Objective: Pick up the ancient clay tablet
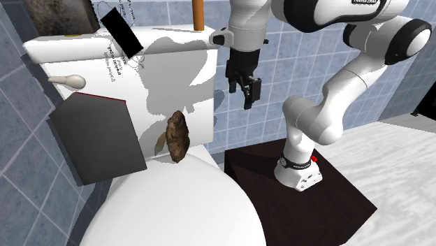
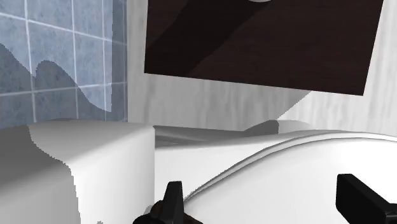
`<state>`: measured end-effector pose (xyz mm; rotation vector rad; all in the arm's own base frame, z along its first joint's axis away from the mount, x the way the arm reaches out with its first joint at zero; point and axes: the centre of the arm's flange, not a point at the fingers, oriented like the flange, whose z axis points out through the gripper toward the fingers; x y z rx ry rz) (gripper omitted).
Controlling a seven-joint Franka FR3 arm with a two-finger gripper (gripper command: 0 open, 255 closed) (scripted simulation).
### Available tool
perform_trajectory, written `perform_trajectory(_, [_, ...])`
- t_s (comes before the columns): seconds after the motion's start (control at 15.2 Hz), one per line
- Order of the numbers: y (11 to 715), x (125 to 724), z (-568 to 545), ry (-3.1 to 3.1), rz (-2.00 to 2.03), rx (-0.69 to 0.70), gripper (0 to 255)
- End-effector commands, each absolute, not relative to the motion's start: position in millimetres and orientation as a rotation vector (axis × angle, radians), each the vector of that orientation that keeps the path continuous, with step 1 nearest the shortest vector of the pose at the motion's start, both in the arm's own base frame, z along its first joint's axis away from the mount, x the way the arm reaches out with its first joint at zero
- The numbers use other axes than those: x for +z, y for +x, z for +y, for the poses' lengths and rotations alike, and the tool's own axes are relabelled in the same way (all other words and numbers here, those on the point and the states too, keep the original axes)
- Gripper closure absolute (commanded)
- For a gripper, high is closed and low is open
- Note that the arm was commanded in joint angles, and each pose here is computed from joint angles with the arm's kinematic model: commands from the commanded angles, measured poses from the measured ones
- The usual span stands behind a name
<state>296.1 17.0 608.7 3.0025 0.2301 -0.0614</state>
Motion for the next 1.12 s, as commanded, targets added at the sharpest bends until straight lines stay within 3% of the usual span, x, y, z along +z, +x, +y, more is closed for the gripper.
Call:
perform_trajectory(0.0, [296.1,608.7,17.0,3.002,0.230,-0.061,0])
perform_trajectory(1.06, [492.5,560.8,-68.3,2.834,1.496,-0.077,0])
